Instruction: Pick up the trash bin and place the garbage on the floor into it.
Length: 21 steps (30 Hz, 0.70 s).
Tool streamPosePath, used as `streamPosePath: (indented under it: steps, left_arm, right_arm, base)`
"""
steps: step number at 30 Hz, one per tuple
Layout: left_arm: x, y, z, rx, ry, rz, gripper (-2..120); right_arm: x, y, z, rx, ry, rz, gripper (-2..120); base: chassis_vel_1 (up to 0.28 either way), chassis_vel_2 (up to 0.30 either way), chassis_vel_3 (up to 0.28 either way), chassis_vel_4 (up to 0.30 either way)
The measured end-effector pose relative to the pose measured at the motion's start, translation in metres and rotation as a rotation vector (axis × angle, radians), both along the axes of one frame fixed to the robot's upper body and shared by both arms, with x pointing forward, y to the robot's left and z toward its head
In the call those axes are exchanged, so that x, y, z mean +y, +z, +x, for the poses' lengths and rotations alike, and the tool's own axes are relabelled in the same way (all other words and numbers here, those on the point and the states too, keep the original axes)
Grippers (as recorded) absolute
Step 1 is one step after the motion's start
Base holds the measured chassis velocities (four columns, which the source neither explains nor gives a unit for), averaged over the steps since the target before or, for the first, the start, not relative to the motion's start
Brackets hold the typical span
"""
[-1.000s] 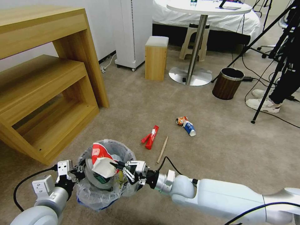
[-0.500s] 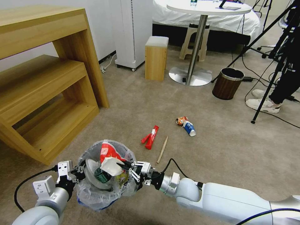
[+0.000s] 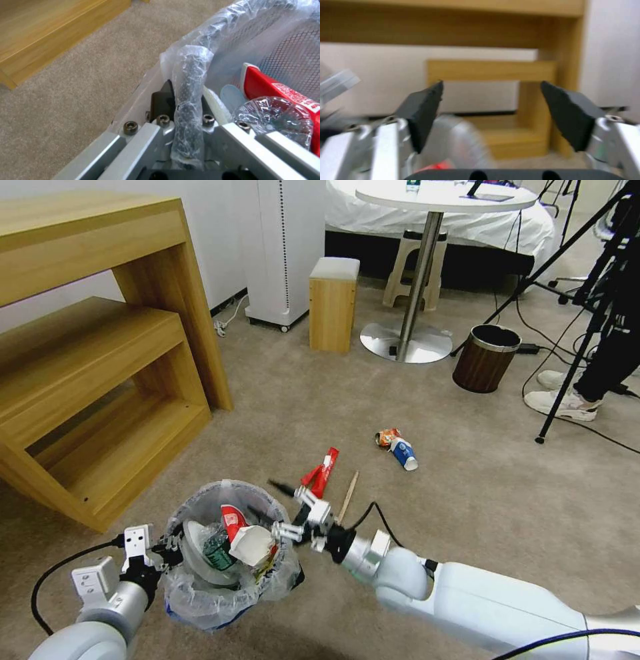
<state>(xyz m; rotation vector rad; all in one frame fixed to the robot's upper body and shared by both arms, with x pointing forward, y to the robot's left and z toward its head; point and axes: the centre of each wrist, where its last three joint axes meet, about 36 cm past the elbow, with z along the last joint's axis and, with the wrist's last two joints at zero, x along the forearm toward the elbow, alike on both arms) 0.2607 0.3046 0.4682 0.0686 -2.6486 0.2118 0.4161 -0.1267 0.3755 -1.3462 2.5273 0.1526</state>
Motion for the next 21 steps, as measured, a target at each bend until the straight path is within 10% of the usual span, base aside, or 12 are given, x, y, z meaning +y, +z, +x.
streamPosePath:
  steps: [11,21]
  left_arm:
    - [0.000,-0.003,0.003,-0.013,-0.004,-0.006,0]
    - [0.000,-0.004,0.001,-0.015,-0.002,-0.008,0]
  right_arm:
    - [-0.068,0.061,0.052,0.038,-0.347,0.073,100]
    - [-0.109,0.021,0.039,0.392,-0.700,0.027,100]
  base:
    - [0.000,0.000,0.000,0.000]
    - [0.000,0.000,0.000,0.000]
